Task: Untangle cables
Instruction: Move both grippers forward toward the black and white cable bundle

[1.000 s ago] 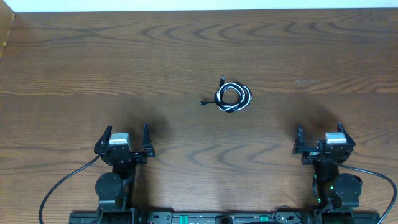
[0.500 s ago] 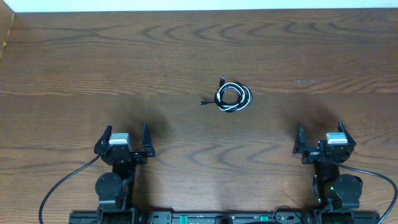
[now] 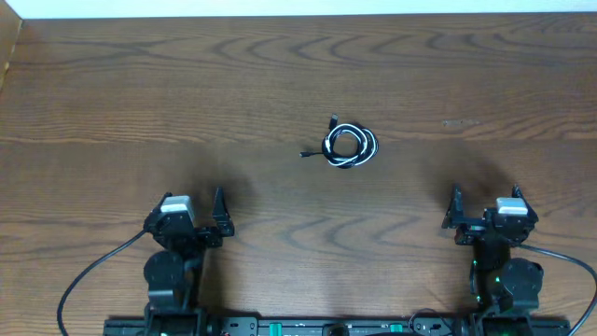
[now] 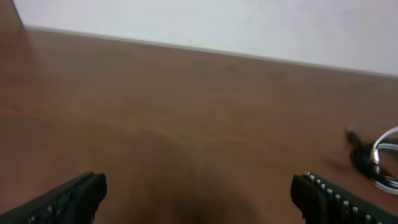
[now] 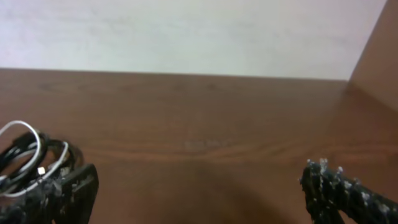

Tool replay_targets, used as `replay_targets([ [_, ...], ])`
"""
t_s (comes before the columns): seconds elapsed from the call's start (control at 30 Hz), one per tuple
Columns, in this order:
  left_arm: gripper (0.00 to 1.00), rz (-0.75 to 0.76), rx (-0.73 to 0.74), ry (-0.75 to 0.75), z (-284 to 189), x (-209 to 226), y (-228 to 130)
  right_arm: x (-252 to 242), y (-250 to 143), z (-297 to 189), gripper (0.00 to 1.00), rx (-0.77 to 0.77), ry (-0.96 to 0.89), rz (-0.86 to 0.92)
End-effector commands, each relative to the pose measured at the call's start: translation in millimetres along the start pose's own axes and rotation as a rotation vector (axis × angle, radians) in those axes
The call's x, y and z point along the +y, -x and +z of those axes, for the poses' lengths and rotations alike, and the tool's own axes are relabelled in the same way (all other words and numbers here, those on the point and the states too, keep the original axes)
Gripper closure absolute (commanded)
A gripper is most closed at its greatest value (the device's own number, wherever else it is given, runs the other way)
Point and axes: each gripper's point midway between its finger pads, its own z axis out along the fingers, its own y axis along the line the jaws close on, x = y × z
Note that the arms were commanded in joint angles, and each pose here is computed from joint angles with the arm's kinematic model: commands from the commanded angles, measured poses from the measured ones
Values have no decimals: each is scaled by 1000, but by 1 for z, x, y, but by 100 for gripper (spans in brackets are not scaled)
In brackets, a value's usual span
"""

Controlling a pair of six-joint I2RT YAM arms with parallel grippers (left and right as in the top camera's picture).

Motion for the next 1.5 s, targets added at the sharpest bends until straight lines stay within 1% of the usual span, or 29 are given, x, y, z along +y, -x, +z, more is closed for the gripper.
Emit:
replay_targets([
  [0.0,0,-21,6,-1,-1,-3,23,-7,16,0,1,5,-34,28],
  [0.23,0,-23,118,2,16,-7,40,-6,30,12,1,94,-33,18],
  [0.27,0,-24,160,-10,22,-10,42,-5,34,19,1,128,-30,15],
  [0.47,0,-32,308,-26,38,-17,41,-1,38,43,1,234,-19,4],
  [0.67,0,-42,447,-30,44,-21,41,3,27,64,1,383,-3,-9],
  [0.87,0,-47,563,-13,39,-22,48,6,8,76,1,565,6,-26],
  [1.0,0,-49,585,-13,38,-23,59,9,0,80,1,655,35,-99],
  [1.1,0,-49,554,-18,40,-24,67,13,7,83,1,645,48,-100],
  [1.37,0,-45,560,-1,41,-21,66,28,11,85,1,623,128,-60],
  [1.47,0,-49,544,-4,43,-22,69,35,24,93,1,564,150,4],
])
